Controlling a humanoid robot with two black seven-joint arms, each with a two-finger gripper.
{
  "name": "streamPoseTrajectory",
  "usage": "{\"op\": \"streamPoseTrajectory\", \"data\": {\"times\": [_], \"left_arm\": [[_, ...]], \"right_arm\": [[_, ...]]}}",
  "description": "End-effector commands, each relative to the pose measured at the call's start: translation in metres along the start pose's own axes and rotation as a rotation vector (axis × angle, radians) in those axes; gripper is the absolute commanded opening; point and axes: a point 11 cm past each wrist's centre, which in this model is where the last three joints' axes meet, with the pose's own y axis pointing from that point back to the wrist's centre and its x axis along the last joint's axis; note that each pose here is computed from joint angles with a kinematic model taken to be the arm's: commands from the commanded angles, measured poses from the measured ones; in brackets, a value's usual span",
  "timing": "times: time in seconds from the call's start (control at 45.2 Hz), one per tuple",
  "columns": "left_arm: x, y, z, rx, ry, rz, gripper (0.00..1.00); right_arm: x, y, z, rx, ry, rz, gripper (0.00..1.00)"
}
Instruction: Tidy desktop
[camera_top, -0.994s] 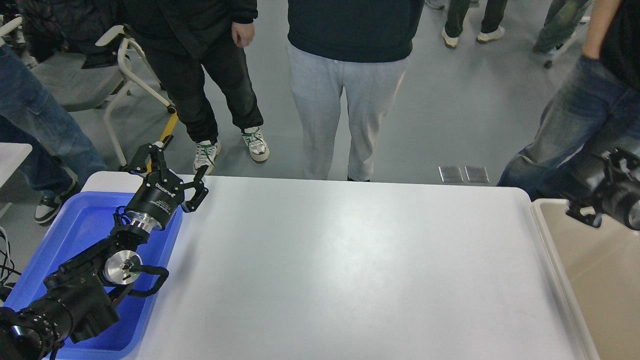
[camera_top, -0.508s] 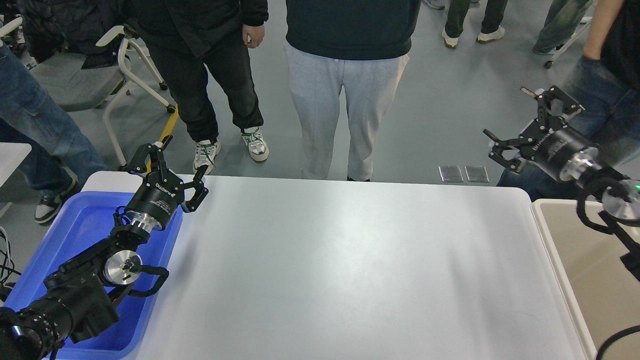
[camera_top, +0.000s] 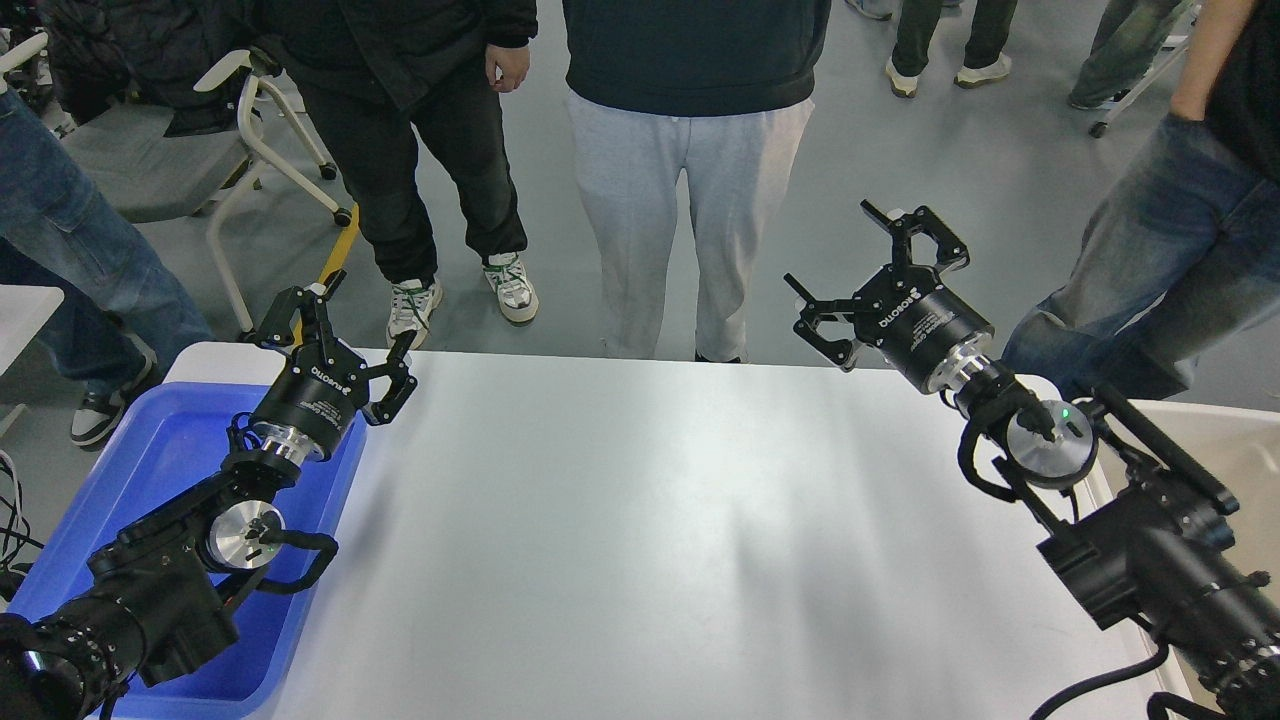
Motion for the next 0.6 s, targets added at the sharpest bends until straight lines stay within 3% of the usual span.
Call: {"op": "streamPoseTrajectory", "data": {"times": [0.0, 0.575], "left_arm": [[0.000, 0.000, 0.000, 0.000, 0.000, 0.000, 1.00], [0.000, 0.000, 0.000, 0.000, 0.000, 0.000, 1.00]], "right_arm": [[0.016, 0.006, 0.040, -0.039, -0.060, 0.012, 1.00], [0.071, 0.038, 0.060, -0.058, -0.089, 0.113, 1.00]]}}
